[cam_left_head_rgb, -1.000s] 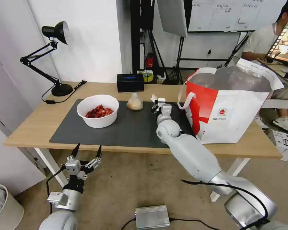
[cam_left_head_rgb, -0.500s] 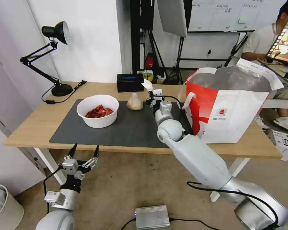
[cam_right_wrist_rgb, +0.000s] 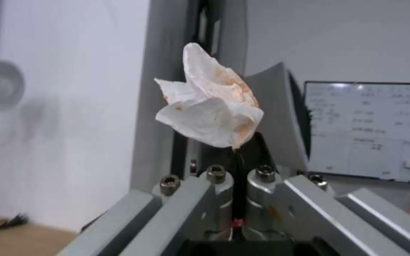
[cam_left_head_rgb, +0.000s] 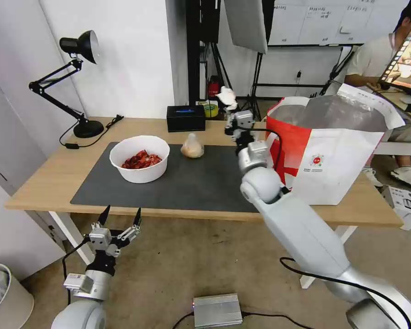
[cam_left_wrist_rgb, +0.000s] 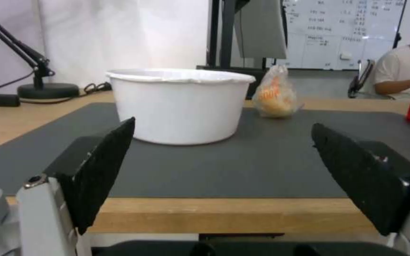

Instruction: Pick up the trash from the table and place it into the takeout bag.

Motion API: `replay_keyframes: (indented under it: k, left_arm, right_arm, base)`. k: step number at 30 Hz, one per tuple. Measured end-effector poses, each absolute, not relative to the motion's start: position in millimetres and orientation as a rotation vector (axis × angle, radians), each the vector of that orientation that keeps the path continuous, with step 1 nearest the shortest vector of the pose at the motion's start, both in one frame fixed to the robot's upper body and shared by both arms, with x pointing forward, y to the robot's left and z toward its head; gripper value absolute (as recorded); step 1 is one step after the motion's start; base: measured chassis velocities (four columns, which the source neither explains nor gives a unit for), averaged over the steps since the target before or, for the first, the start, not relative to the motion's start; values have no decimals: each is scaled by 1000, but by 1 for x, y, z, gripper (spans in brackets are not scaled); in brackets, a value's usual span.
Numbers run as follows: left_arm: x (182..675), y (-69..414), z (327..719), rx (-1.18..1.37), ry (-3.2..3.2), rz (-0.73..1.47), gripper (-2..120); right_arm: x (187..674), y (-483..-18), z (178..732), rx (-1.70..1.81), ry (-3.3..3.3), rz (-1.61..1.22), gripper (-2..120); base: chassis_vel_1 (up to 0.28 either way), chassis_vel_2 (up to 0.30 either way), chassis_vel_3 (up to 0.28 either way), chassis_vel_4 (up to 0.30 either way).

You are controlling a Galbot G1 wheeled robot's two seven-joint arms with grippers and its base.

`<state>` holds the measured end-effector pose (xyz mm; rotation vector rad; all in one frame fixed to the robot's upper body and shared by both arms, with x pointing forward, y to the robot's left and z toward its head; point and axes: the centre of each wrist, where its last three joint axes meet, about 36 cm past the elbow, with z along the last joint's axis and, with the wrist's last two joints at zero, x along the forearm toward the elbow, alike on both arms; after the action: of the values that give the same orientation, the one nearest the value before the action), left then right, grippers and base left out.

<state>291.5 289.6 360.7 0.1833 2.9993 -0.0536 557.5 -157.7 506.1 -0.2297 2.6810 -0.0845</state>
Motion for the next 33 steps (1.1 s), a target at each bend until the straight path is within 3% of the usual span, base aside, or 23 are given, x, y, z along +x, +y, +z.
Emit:
replay_keyframes:
  k: [22,33]
  left_arm:
    - [290,278,353,241,3020,-24,100]
    - [291,268,351,280,3021,-22,100]
  right_arm:
    - [512,-262,540,5,2555,-20,0]
    - [483,-331,596,115,2651,-105,0]
  base:
    - [0,0,0,0]
    - [0,0,0,0]
